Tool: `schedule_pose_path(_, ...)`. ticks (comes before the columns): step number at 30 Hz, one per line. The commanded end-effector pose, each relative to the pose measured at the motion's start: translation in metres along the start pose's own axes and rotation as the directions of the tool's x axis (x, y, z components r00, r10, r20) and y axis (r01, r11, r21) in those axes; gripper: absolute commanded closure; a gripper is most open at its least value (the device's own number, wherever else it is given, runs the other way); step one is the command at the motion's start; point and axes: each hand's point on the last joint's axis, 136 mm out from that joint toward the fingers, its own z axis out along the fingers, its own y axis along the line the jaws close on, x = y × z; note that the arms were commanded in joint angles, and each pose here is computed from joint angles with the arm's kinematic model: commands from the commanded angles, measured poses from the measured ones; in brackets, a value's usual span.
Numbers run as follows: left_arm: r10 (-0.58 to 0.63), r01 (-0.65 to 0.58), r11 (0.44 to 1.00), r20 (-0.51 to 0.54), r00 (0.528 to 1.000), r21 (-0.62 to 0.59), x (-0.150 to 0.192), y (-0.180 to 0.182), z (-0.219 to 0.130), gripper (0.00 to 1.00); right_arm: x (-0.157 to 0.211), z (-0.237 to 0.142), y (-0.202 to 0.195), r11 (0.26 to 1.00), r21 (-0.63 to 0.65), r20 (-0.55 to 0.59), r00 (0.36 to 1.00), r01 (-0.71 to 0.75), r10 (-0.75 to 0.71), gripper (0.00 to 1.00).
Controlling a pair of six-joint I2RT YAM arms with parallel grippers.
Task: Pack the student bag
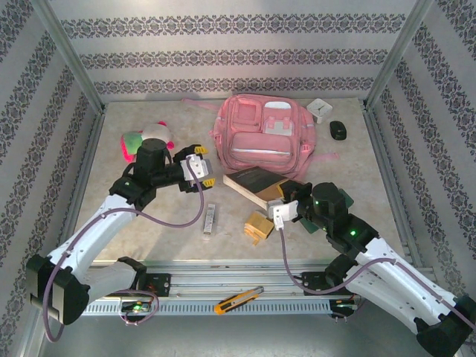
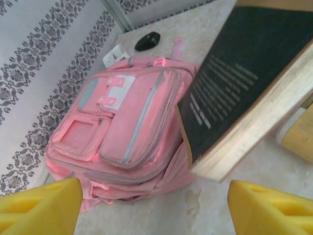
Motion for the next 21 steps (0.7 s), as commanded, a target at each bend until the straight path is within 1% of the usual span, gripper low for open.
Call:
schedule_pose_path(1, 0.041, -0.041, 0.999, -0.024, 0.999, -0.002, 0.011, 0.003, 0.01, 0.22, 0.009, -0.006, -0.026, 0.988, 0.117, -0.076, 0.993, 0.102, -0.093, 1.0)
schedule_pose_path(2, 0.04, -0.039, 0.999, -0.023, 0.999, 0.005, 0.013, 0.003, 0.013, 0.22, 0.01, -0.006, -0.026, 0.99, 0.116, -0.081, 0.994, 0.084, -0.075, 1.0)
schedule_pose_path(4, 0.035, -0.035, 0.999, -0.017, 0.999, 0.008, 0.014, 0.005, 0.018, 0.22, 0.015, -0.008, -0.032, 0.99, 0.136, -0.092, 0.995, -0.028, 0.041, 1.0)
schedule_pose_path(5, 0.035, -0.035, 0.999, -0.014, 0.999, 0.004, 0.014, 0.007, 0.022, 0.22, 0.023, -0.007, -0.036, 0.979, 0.142, -0.11, 0.981, -0.144, 0.16, 1.0)
schedule_pose_path(6, 0.037, -0.037, 0.999, -0.012, 0.999, -0.013, 0.017, 0.011, 0.026, 0.22, 0.036, -0.008, -0.043, 0.944, 0.149, -0.144, 0.938, -0.294, 0.315, 1.0)
schedule_pose_path(7, 0.041, -0.041, 0.999, -0.013, 0.999, -0.035, 0.018, 0.016, 0.031, 0.22, 0.05, -0.007, -0.046, 0.893, 0.161, -0.18, 0.877, -0.42, 0.445, 1.0)
schedule_pose_path(8, 0.048, -0.049, 0.998, -0.019, 0.999, -0.044, 0.022, 0.019, 0.036, 0.22, 0.062, -0.007, -0.047, 0.822, 0.153, -0.208, 0.796, -0.548, 0.569, 1.0)
schedule_pose_path(9, 0.058, -0.059, 0.997, -0.025, 0.998, -0.039, 0.024, 0.021, 0.042, 0.22, 0.066, -0.006, -0.046, 0.758, 0.123, -0.213, 0.729, -0.64, 0.65, 1.0)
schedule_pose_path(10, 0.067, -0.068, 0.997, -0.034, 0.997, -0.032, 0.027, 0.023, 0.048, 0.22, 0.069, -0.005, -0.051, 0.699, 0.13, -0.196, 0.673, -0.703, 0.713, 1.0)
schedule_pose_path(12, 0.094, -0.095, 0.996, -0.042, 0.995, -0.003, 0.029, 0.022, 0.063, 0.22, 0.08, -0.001, -0.064, 0.563, 0.193, -0.147, 0.544, -0.803, 0.826, 1.0)
schedule_pose_path(14, 0.12, -0.119, 0.993, -0.042, 0.992, 0.024, 0.031, 0.02, 0.079, 0.22, 0.092, -0.001, -0.071, 0.434, 0.235, -0.1, 0.422, -0.87, 0.901, 1.0)
schedule_pose_path(16, 0.143, -0.141, 0.988, -0.042, 0.989, 0.059, 0.033, 0.016, 0.099, 0.22, 0.109, -0.003, -0.075, 0.269, 0.288, -0.061, 0.263, -0.919, 0.963, 1.0)
schedule_pose_path(19, 0.151, -0.149, 0.987, -0.038, 0.988, 0.066, 0.037, 0.019, 0.13, 0.22, 0.131, -0.007, -0.071, 0.036, 0.347, -0.017, 0.033, -0.937, 0.999, 1.0)
schedule_pose_path(21, 0.148, -0.146, 0.987, -0.031, 0.989, 0.063, 0.038, 0.025, 0.149, 0.22, 0.139, -0.009, -0.065, -0.082, 0.364, 0.006, -0.086, -0.928, 0.996, 1.0)
